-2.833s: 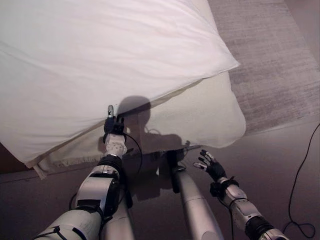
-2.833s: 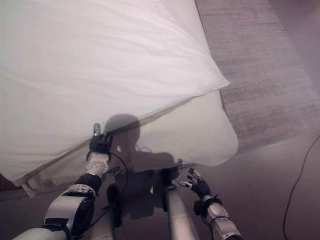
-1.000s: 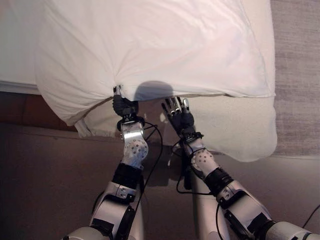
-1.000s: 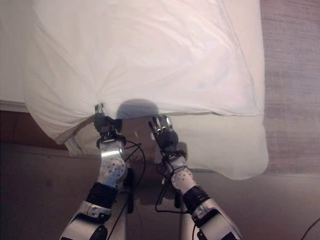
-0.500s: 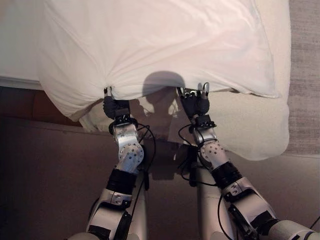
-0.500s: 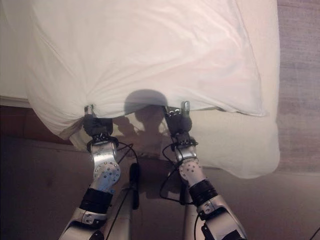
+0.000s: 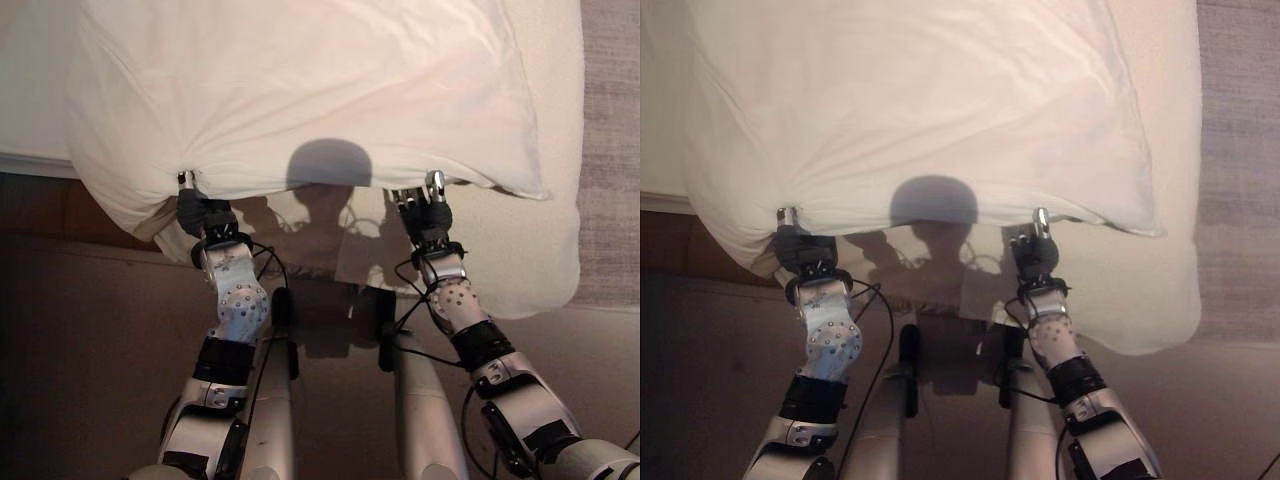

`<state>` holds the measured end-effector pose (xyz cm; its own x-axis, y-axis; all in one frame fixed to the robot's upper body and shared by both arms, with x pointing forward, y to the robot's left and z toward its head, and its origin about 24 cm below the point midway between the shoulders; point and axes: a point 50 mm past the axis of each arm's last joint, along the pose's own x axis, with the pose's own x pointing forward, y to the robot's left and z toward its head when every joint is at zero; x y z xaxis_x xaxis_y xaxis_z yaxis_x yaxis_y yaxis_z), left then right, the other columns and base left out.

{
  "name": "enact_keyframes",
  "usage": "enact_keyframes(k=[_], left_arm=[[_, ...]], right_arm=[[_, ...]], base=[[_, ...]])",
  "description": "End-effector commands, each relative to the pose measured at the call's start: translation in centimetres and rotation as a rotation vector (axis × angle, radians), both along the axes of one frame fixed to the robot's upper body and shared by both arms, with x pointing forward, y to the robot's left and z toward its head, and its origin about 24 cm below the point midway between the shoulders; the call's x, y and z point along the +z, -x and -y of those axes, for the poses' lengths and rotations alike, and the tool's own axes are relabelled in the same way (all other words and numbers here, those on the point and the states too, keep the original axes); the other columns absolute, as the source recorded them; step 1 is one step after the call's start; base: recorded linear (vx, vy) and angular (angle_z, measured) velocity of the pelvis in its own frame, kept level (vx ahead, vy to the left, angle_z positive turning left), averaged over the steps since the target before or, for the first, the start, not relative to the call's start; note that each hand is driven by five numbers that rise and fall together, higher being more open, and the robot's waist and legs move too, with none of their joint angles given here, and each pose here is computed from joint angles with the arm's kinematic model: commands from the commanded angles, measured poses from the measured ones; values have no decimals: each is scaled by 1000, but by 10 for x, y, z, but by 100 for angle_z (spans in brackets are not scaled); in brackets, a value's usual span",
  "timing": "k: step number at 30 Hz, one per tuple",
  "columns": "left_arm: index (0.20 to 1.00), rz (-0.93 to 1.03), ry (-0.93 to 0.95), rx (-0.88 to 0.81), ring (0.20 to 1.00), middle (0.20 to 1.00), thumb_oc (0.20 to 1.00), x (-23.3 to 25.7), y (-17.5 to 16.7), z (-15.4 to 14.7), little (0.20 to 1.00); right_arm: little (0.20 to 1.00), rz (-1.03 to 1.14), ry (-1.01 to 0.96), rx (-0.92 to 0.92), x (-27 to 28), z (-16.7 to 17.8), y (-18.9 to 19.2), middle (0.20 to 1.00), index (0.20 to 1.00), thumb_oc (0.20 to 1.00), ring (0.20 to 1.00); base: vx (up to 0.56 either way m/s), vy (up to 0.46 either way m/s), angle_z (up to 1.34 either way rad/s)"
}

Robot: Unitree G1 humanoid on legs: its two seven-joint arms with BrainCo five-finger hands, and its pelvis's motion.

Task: Make the bed

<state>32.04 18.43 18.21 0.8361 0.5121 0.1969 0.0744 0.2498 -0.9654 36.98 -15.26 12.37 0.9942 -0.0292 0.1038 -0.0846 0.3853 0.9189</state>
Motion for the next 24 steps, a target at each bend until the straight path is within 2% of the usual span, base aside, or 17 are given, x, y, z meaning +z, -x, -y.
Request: enact_keyframes(k=[1, 20, 24], left_arm=[[200, 176, -64, 283, 200, 200, 200, 26, 36, -57, 200], [200, 110, -71, 344, 200, 200, 200, 20, 33, -76, 200], [200, 103, -76, 361, 200, 200, 200, 21, 32, -80, 200]], right_arm=[[1000, -39, -1, -178, -1, 48, 3, 1000, 1000, 1000, 1000], [1000, 41, -86, -262, 48, 61, -17, 1000, 1000, 1000, 1000], [1000, 3, -74, -287, 52, 68, -22, 1000, 1000, 1000, 1000]], base=[[1, -10, -4], [0, -1, 0], [0, 0, 0]])
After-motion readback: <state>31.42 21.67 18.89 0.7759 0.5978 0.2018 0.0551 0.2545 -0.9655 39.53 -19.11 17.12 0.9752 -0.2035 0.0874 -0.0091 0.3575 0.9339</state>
